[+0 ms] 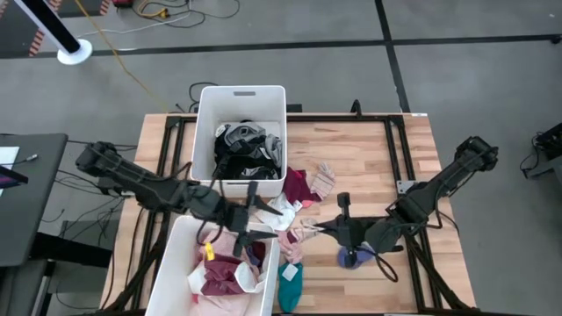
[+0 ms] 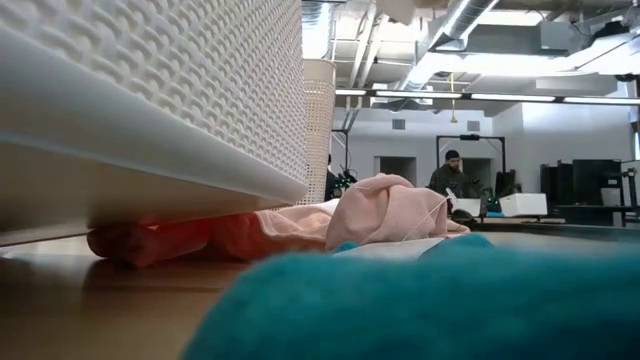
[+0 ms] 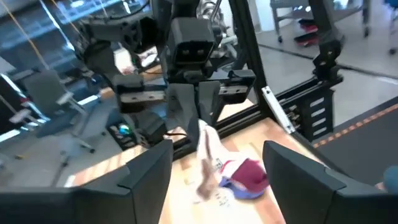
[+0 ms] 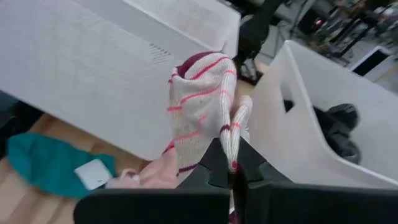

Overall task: Sort clothes
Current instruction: Put the light brown striped sock into the bottom white laundry bin

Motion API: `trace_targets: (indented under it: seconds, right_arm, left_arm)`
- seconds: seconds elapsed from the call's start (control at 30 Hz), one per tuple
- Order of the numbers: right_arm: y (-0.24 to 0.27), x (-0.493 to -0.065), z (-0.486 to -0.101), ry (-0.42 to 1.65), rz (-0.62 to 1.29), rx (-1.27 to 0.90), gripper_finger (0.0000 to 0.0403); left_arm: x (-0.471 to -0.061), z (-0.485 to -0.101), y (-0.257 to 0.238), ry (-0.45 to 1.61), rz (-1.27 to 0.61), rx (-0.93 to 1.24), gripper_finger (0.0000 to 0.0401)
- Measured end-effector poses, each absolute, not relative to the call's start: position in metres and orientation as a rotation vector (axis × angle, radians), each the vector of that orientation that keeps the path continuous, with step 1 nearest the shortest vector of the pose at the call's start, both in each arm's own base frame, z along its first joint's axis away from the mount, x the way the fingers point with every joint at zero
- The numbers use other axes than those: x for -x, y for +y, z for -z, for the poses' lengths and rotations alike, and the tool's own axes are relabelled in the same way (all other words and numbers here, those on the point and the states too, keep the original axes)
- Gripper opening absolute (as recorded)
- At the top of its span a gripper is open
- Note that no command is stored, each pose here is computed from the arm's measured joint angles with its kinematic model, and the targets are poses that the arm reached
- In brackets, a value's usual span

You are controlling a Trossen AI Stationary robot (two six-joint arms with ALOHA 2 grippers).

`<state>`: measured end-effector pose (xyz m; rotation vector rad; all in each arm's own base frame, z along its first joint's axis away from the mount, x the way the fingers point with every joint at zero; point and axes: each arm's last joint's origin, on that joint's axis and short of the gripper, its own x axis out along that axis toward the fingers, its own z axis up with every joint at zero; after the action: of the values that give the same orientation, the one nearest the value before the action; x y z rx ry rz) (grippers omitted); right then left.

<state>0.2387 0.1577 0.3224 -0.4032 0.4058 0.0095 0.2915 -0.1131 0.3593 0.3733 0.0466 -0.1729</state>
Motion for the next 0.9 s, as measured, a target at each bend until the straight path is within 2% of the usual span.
trace_targets:
  seconds: [0.13, 0.7, 0.8, 0.9]
  right_arm:
    - [0.157, -0.239, -0.329, 0.384, 0.033, 0.448, 0.0003]
    - [0.159, -0.243, -0.351, 0.282, 0.022, 0.520, 0.0004]
    - [0.159, -0.243, -0.351, 0.282, 0.022, 0.525, 0.0004]
    - [0.159, -0.243, -0.351, 0.280, 0.021, 0.527, 0.0004]
  left_arm:
    - [-0.305, -0.360, -0.112, 0.049, 0.218, -0.325, 0.0251]
    - [-0.348, -0.351, -0.108, 0.159, 0.177, -0.310, 0.0251]
    - [-0.348, -0.353, -0.107, 0.147, 0.158, -0.308, 0.0237]
    - [-0.349, -0.355, -0.104, 0.140, 0.133, -0.318, 0.0204]
